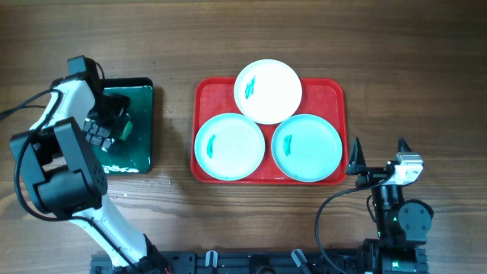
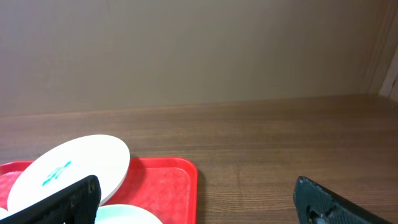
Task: Clean dirty plates on tray and stack at the side
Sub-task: 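Dip and swish the held sponge in the soapy water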
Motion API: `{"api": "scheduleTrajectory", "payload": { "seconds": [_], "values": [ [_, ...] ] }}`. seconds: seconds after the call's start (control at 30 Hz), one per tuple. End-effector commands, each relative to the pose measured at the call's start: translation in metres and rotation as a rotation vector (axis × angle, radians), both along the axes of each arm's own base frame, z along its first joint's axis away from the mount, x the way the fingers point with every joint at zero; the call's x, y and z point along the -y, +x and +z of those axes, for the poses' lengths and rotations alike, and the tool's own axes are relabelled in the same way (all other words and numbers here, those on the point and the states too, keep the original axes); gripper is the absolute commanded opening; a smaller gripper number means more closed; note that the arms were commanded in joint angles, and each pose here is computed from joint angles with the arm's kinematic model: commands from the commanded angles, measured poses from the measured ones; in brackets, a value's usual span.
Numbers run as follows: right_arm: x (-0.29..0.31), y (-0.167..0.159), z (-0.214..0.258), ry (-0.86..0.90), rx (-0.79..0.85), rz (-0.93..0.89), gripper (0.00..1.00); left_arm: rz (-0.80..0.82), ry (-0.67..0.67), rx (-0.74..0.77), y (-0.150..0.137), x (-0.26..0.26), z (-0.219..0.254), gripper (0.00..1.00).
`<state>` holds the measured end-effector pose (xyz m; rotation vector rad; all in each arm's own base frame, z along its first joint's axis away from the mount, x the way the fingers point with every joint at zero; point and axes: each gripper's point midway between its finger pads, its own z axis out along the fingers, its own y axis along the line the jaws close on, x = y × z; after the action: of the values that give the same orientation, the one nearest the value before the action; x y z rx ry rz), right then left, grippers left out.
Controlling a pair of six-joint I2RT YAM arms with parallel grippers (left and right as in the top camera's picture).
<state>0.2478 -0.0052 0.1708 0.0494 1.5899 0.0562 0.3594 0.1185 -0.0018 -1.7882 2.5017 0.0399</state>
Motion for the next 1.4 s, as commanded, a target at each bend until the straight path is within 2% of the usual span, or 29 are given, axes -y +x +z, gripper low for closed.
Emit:
{"api": "scheduleTrajectory", "payload": {
  "seconds": [0.0, 0.03, 0.07, 0.1, 0.13, 0.17, 0.33, 0.37, 0.4, 0.43, 0.47, 0.53, 0.67, 0.77, 0.9, 0.93, 0.97, 1.0, 1.07, 1.1, 1.2, 1.23, 1.37],
  "values": [
    [0.002, 0.000, 0.000, -0.011, 0.003, -0.012, 1.00, -0.003, -0.150, -0.001, -0.003, 0.026, -0.007, 0.72],
    [0.002, 0.000, 0.000, -0.011, 0.003, -0.012, 1.00, -0.003, -0.149, -0.001, -0.003, 0.026, -0.007, 0.56],
    [0.002, 0.000, 0.000, -0.011, 0.003, -0.012, 1.00, -0.003, -0.149, -0.001, -0.003, 0.026, -0.007, 0.36],
    [0.002, 0.000, 0.000, -0.011, 0.003, -0.012, 0.99, -0.002, -0.148, -0.001, -0.003, 0.026, -0.007, 0.21],
    [0.002, 0.000, 0.000, -0.011, 0.003, -0.012, 1.00, -0.003, -0.147, 0.002, -0.002, 0.025, -0.007, 0.11],
    [0.002, 0.000, 0.000, -0.011, 0.003, -0.012, 0.99, -0.002, -0.142, 0.002, -0.002, 0.025, -0.007, 0.04],
    [0.002, 0.000, 0.000, -0.011, 0.003, -0.012, 1.00, -0.001, -0.099, -0.002, -0.002, 0.017, -0.008, 0.04],
    [0.002, 0.000, 0.000, -0.010, 0.003, -0.012, 1.00, -0.001, -0.075, 0.002, -0.001, 0.013, -0.008, 0.18],
    [0.002, 0.000, 0.000, -0.011, 0.003, -0.012, 1.00, 0.000, -0.051, 0.007, 0.001, 0.008, -0.008, 0.44],
    [0.002, 0.000, 0.000, -0.011, 0.003, -0.012, 1.00, 0.002, 0.003, 0.013, 0.004, -0.001, -0.007, 0.87],
    [0.002, 0.000, 0.000, -0.011, 0.003, -0.012, 1.00, 0.005, 0.049, 0.010, 0.004, -0.009, -0.007, 1.00],
    [0.002, 0.000, 0.000, -0.011, 0.003, -0.012, 1.00, 0.013, 0.130, 0.012, 0.006, -0.024, -0.005, 1.00],
    [0.002, 0.000, 0.000, -0.011, 0.003, -0.012, 1.00, 0.015, 0.151, 0.018, 0.008, -0.028, -0.004, 1.00],
    [0.002, 0.000, 0.000, -0.011, 0.003, -0.012, 1.00, 0.016, 0.152, 0.022, 0.008, -0.028, -0.004, 0.87],
    [0.002, 0.000, 0.000, -0.011, 0.003, -0.012, 1.00, 0.022, 0.195, 0.037, 0.013, -0.036, -0.001, 0.42],
    [0.002, 0.000, 0.000, -0.010, 0.003, -0.012, 1.00, 0.022, 0.200, 0.038, 0.013, -0.037, -0.001, 0.23],
    [0.002, 0.000, 0.000, -0.011, 0.003, -0.012, 1.00, 0.022, 0.200, 0.040, 0.013, -0.037, -0.001, 0.10],
    [0.002, 0.000, 0.000, -0.011, 0.003, -0.012, 1.00, 0.022, 0.200, 0.039, 0.013, -0.037, -0.001, 0.04],
    [0.002, 0.000, 0.000, -0.011, 0.003, -0.012, 1.00, 0.022, 0.199, 0.038, 0.013, -0.037, -0.001, 0.04],
    [0.002, 0.000, 0.000, -0.010, 0.003, -0.012, 1.00, 0.022, 0.198, 0.036, 0.012, -0.037, -0.001, 0.12],
    [0.002, 0.000, 0.000, -0.011, 0.003, -0.012, 1.00, 0.015, 0.150, 0.024, 0.009, -0.028, -0.004, 0.85],
    [0.002, 0.000, 0.000, -0.010, 0.003, -0.012, 1.00, 0.012, 0.116, 0.022, 0.008, -0.022, -0.005, 1.00],
    [0.002, 0.000, 0.000, -0.010, 0.003, -0.012, 1.00, 0.001, -0.034, 0.022, 0.005, 0.005, -0.008, 1.00]
  ]
}}
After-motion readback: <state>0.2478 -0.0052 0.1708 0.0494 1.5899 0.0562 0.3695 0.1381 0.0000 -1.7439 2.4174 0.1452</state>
